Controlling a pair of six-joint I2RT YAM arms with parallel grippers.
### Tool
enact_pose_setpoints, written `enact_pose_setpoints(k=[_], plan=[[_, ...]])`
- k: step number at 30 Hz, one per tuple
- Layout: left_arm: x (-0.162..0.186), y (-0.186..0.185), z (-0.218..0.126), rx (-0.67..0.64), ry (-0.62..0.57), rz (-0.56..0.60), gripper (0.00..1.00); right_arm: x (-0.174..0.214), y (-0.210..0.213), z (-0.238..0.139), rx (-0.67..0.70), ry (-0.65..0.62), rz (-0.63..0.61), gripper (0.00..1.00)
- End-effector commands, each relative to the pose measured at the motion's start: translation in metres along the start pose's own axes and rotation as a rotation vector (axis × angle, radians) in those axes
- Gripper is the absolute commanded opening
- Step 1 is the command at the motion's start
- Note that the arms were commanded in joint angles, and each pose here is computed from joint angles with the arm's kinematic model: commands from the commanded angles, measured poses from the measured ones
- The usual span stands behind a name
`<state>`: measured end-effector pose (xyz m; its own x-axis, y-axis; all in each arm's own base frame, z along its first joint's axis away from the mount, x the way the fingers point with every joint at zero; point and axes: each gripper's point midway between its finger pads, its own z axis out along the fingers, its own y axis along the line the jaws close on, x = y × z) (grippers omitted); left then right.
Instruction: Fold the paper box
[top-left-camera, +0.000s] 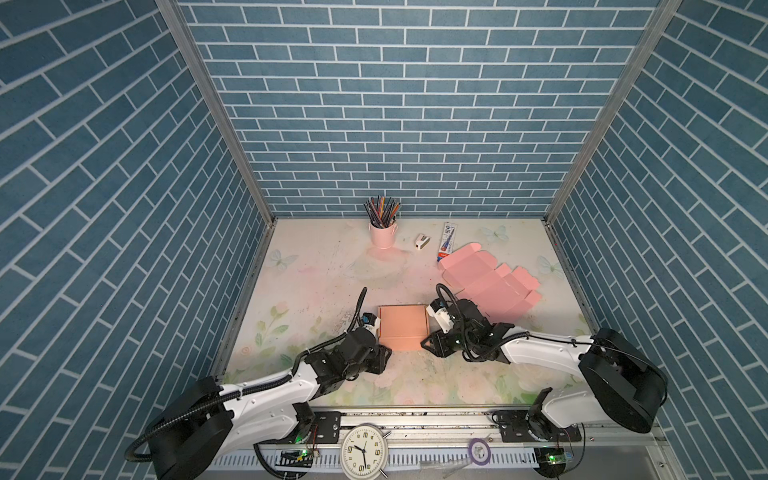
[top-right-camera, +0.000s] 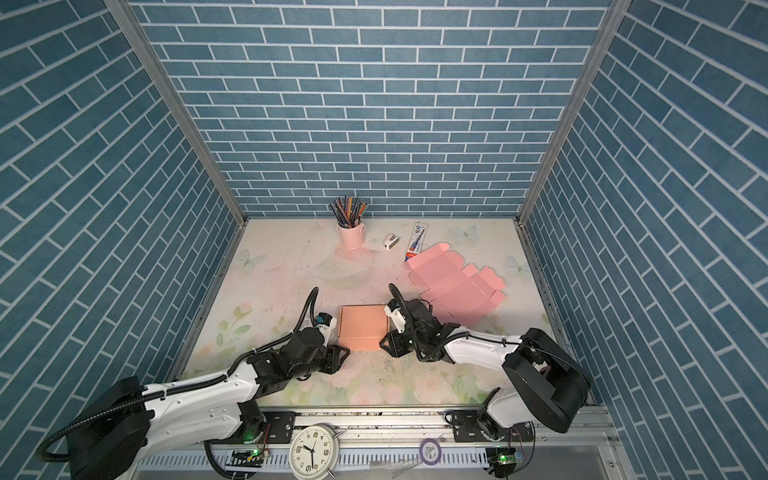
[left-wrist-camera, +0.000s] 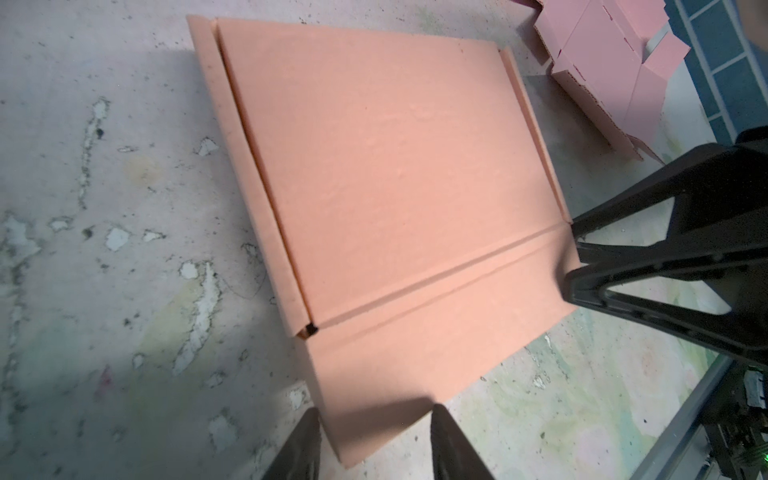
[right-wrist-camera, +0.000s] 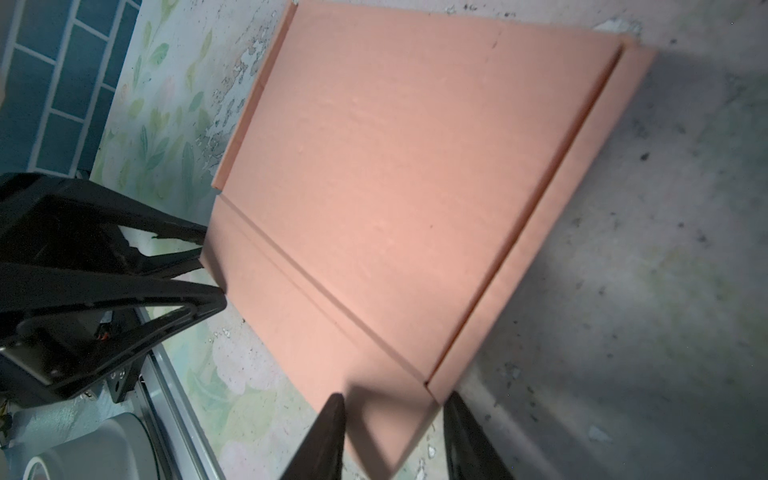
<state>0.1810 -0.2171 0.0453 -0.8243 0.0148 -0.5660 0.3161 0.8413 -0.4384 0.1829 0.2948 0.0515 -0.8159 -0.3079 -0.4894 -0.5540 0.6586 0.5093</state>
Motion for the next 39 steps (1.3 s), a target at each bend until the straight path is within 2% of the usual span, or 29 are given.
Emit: enact_pose_setpoints(k=[1, 18, 30, 39], plan=[[0.001, 0.005, -0.001, -0.018, -0.01, 0.004, 0.44, 0.003, -0.002, 0.003, 0.011, 0.004, 0.006, 0.4], [-0.008, 0.014, 0.005, -0.037, -0.02, 0.019, 0.41, 0.002, -0.005, 0.008, 0.018, 0.007, 0.0, 0.36], [-0.012, 0.019, 0.011, -0.047, -0.011, 0.036, 0.35, -0.001, -0.01, 0.006, 0.032, 0.002, 0.0, 0.35], [-0.017, 0.012, 0.0, -0.005, -0.037, 0.036, 0.35, -0.009, -0.012, -0.001, 0.044, -0.017, -0.005, 0.51]])
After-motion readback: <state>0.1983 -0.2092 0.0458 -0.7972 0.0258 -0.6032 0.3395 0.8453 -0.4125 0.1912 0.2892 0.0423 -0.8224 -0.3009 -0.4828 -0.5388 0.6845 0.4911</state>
